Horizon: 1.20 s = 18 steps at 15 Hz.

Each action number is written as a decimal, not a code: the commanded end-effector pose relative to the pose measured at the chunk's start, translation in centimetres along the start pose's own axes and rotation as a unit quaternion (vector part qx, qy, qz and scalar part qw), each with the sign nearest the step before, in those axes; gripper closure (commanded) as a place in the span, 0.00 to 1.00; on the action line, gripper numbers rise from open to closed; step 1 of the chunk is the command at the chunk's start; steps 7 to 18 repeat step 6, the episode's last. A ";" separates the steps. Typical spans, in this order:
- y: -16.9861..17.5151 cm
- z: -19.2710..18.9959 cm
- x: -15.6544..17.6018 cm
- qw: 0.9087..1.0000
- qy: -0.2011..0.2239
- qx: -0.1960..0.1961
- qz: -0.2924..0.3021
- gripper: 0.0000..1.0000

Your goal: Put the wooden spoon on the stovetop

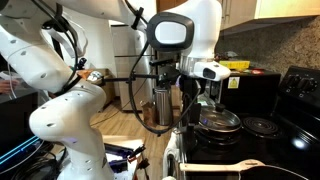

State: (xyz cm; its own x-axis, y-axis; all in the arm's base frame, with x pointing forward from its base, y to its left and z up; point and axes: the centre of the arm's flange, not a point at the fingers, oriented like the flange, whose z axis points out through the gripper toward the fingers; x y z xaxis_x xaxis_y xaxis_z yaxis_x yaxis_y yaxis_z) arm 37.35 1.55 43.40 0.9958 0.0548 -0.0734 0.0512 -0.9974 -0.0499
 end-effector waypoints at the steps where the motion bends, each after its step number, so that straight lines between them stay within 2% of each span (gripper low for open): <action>1: -2.3 -1.0 2.8 0.996 0.048 -0.074 -0.002 0.00; 2: -2.7 -1.2 3.3 0.995 0.061 -0.081 0.001 0.00; 3: -2.1 -1.0 1.5 0.997 0.047 -0.056 -0.009 0.00; 18: -2.3 -1.0 1.7 0.997 0.048 -0.057 -0.009 0.00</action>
